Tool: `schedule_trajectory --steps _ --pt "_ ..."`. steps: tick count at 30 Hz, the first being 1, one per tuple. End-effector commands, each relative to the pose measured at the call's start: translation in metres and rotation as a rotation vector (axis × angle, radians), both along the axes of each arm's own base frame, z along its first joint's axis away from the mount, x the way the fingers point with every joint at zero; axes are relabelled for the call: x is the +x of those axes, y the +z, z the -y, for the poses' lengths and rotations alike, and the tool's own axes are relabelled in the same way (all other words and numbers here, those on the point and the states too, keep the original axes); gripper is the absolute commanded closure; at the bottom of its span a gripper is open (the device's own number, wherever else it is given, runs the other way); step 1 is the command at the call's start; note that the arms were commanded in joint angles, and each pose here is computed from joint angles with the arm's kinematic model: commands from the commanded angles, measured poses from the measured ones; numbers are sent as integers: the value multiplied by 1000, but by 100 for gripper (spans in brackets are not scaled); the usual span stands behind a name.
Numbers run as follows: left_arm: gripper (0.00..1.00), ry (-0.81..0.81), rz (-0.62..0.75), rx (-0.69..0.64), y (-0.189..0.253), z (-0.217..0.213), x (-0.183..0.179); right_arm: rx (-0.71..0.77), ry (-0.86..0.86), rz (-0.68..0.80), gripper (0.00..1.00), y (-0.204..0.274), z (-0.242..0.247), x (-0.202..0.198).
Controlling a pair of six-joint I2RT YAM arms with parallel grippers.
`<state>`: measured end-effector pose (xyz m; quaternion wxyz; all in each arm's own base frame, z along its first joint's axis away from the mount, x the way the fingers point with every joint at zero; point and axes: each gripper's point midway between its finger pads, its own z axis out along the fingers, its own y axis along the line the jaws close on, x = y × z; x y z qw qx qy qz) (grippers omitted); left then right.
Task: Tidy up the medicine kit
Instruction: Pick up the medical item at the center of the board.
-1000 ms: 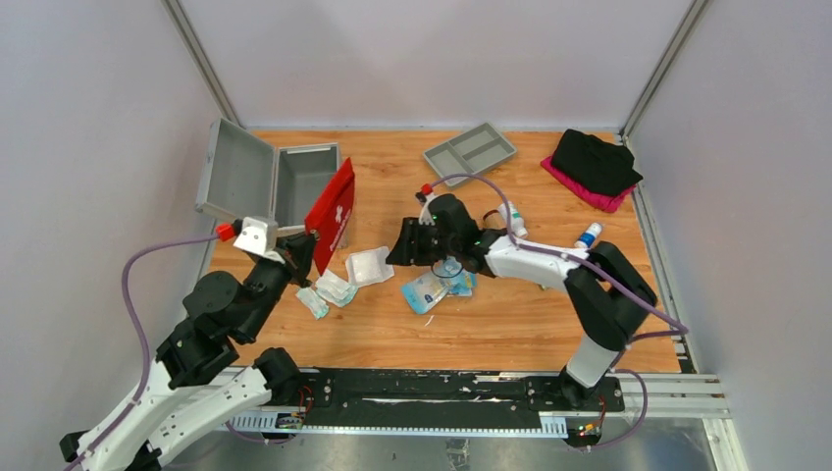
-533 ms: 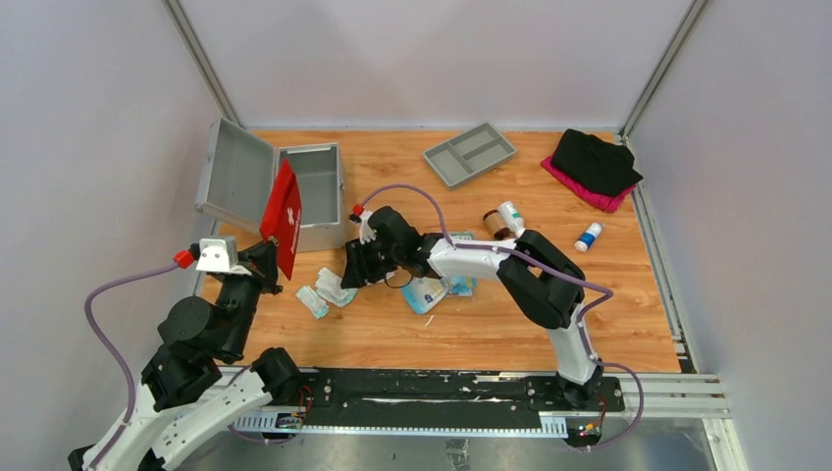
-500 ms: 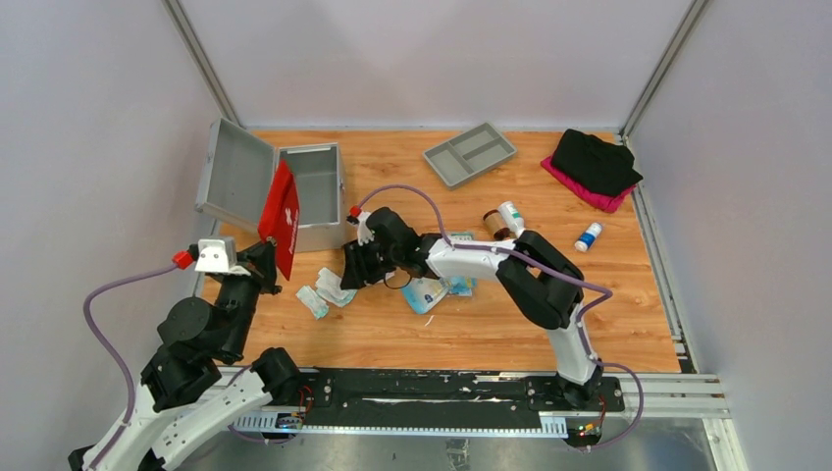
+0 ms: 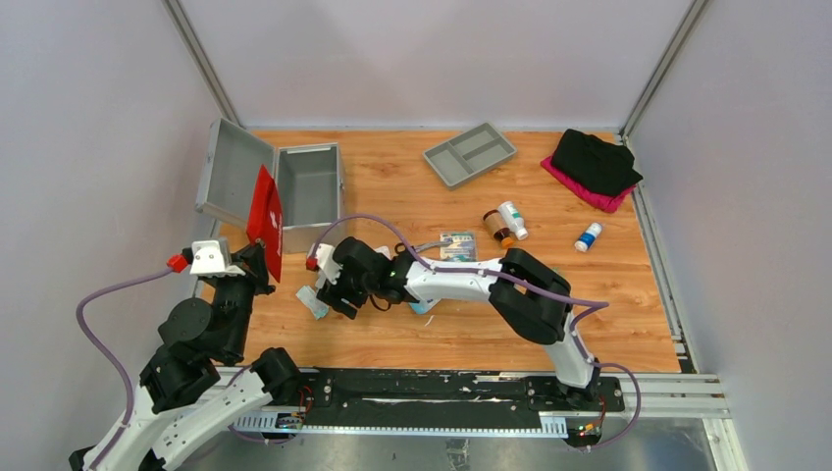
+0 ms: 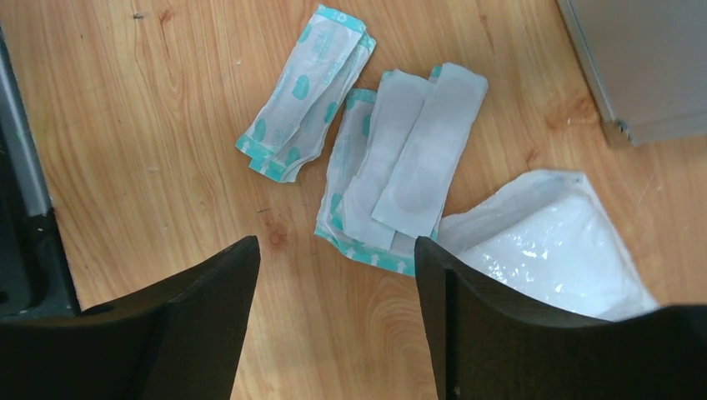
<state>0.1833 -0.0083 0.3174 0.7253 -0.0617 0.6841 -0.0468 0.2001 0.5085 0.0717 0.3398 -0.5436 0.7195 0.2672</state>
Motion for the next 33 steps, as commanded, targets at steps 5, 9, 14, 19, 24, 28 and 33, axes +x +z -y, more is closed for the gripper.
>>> schedule_trajectory --steps 5,9,14,19,24,28,33 --pt "100 66 -15 0 -2 -11 0 -106 154 213 20 -12 -10 6" --pt "100 70 -26 13 -3 -10 1 -145 180 256 18 -23 -14 6" --pt "100 73 -31 22 -4 -10 2 -198 209 247 17 -36 -16 6" --pt "100 79 -33 24 -5 -11 2 -243 215 256 17 -46 -16 12" --pt "100 76 -36 30 -6 -10 2 -337 178 309 18 -61 -5 27" --pt "100 75 -37 34 -5 -9 3 -380 173 293 23 -71 6 30" --pt "100 76 -35 34 -5 -10 3 -384 151 215 34 -82 19 29"
